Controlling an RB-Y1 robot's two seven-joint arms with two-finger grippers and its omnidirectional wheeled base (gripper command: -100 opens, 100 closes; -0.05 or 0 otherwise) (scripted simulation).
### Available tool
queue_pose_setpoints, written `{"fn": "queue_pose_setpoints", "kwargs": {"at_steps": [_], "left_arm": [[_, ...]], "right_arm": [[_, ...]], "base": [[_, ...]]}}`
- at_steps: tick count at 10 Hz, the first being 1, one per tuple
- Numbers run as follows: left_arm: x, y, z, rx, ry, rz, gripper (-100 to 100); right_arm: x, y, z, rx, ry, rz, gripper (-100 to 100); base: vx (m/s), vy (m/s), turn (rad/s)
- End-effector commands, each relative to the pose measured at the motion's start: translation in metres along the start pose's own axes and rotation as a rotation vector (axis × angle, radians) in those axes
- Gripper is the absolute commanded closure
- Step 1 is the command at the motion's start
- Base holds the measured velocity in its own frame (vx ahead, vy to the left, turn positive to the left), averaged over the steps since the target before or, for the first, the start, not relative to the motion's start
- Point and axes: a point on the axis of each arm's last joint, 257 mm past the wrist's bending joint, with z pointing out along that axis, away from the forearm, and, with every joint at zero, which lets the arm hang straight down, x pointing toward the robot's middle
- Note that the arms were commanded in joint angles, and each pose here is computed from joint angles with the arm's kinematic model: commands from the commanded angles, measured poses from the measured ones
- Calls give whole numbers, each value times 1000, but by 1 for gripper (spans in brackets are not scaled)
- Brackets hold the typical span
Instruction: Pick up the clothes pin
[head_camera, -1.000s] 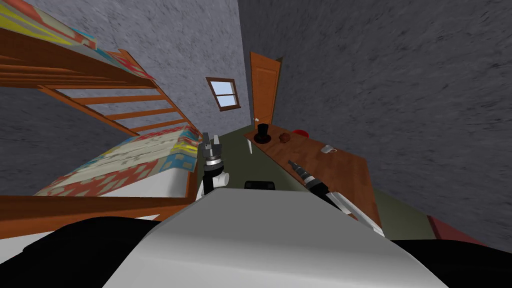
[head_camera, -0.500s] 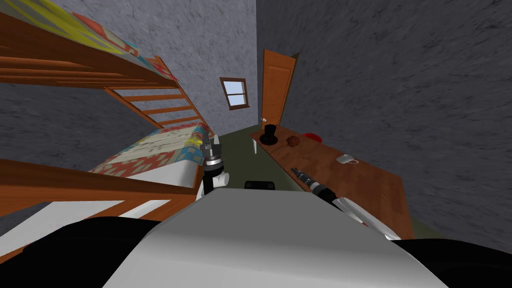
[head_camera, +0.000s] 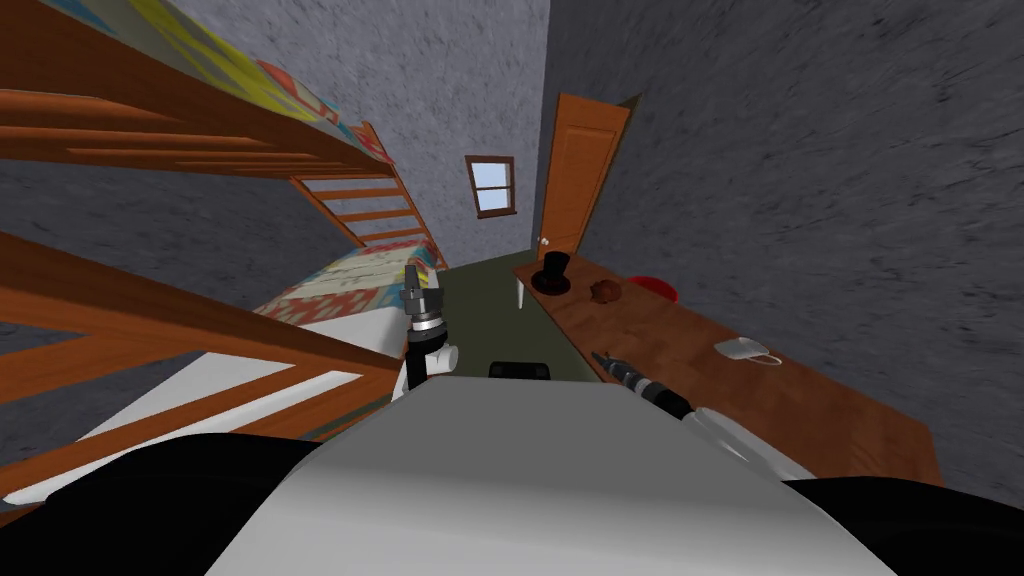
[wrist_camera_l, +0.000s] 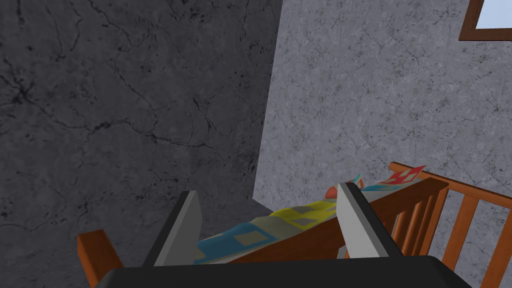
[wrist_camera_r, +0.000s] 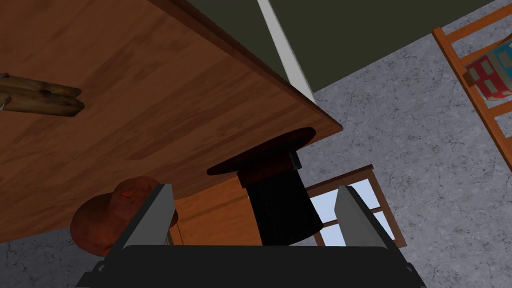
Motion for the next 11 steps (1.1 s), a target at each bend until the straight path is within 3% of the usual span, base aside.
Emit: {"fn": "queue_pose_setpoints", "kwargs": {"at_steps": [1,2,3,6,8,10,11], "left_arm": [[0,0,0,0,0,0,0],[0,0,0,0,0,0,0],[0,0,0,0,0,0,0],[0,0,0,0,0,0,0],[0,0,0,0,0,0,0],[0,0,0,0,0,0,0],[0,0,0,0,0,0,0]], "right_arm": [[11,-16,-5,32,44,-37,-100],[29,-37,-16,67,101,-74,-100],[29,-37,-16,67,101,-75,-100],[80,-91,-55,155,271,-162,-100],[80,-91,-55,155,272,-167,-100],[113,-121,-86,199,384,-211,-100],[113,-121,-86,199,384,-211,-100]], "base": [[71,-23,143],[65,-11,220],[43,-14,151],[69,-22,325],[40,-8,69],[37,6,295],[56,-18,100]]}}
